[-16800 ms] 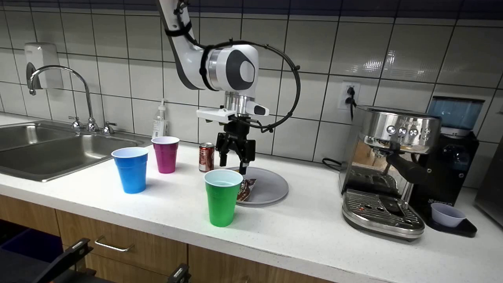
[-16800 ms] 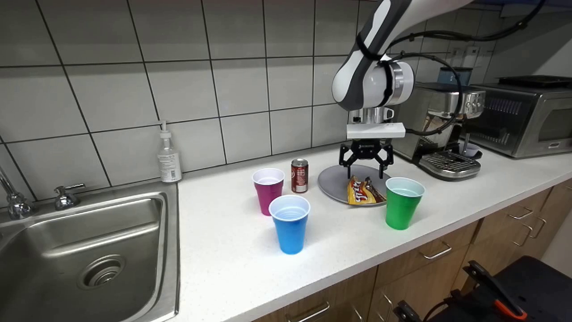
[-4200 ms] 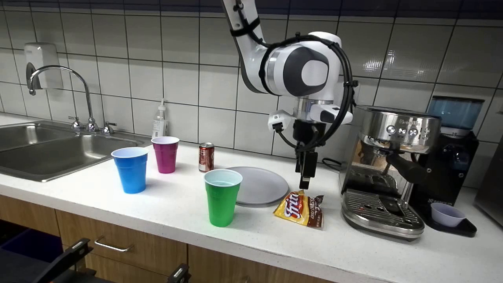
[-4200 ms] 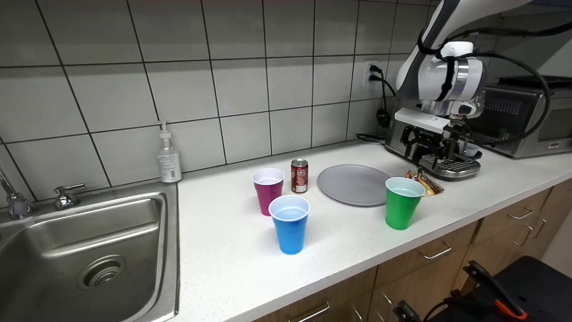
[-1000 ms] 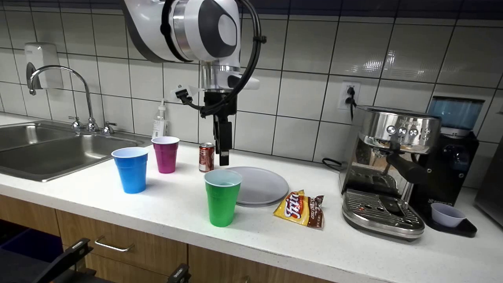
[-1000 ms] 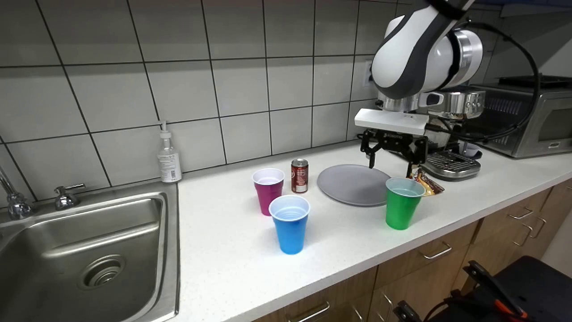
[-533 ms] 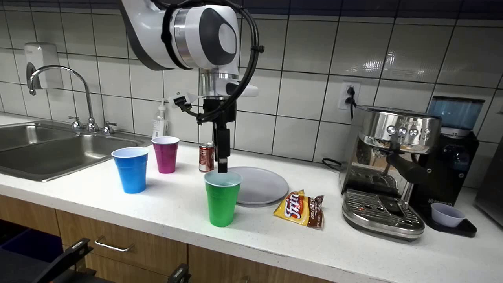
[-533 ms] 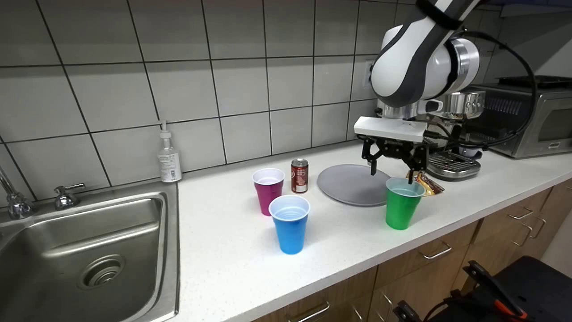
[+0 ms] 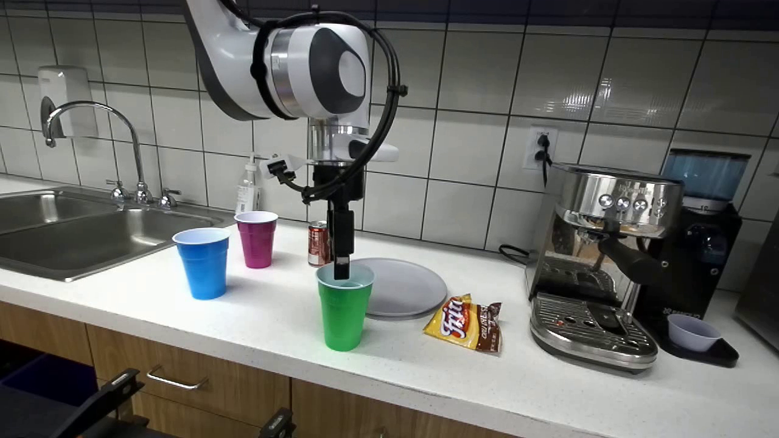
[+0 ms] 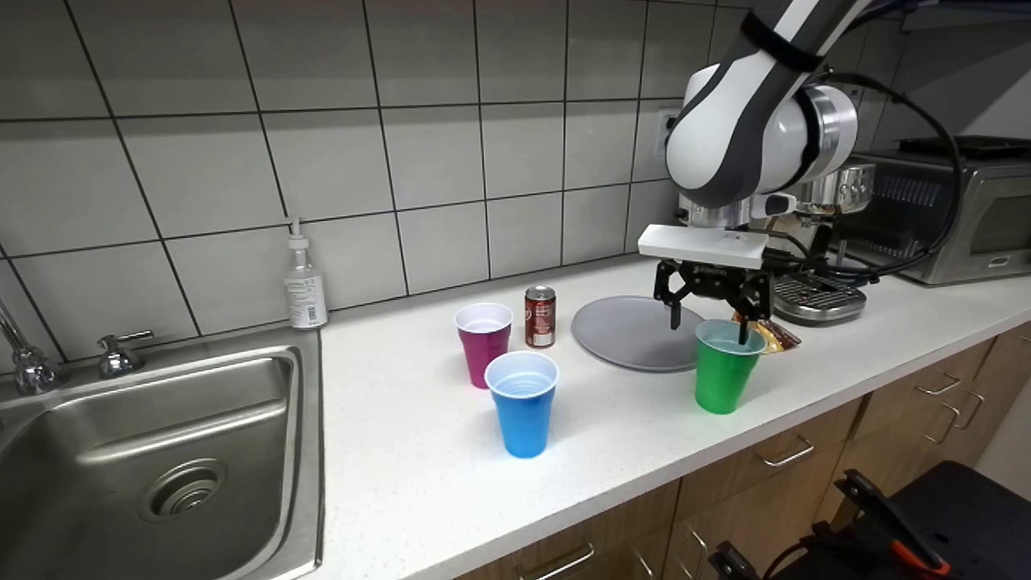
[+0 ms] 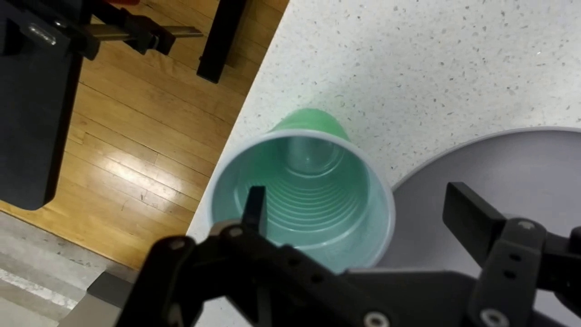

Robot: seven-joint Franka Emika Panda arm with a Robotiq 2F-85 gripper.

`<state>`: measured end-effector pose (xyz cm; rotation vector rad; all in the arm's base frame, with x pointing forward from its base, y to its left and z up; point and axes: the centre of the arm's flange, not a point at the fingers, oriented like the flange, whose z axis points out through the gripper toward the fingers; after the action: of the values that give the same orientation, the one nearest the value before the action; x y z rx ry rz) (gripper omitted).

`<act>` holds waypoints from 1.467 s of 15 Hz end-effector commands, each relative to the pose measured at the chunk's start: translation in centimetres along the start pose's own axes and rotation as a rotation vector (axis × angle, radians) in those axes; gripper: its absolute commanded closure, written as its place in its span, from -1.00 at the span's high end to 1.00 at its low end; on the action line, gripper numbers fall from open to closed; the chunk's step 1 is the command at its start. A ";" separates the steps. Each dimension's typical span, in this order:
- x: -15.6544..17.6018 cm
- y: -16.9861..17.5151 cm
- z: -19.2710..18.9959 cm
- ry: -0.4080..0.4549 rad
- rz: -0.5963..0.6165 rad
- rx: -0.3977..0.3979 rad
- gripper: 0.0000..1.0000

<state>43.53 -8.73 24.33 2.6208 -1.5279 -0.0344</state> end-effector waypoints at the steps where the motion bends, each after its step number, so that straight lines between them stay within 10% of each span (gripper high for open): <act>1: 0.0 -0.4 0.2 0.012 0.018 -0.010 0.47; 11: -0.1 -0.3 0.0 0.014 0.022 -0.016 -1.00; 22: -0.1 0.2 -2.9 0.034 0.022 0.025 -0.98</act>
<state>43.76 -8.80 25.05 2.6115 -1.5557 -0.0088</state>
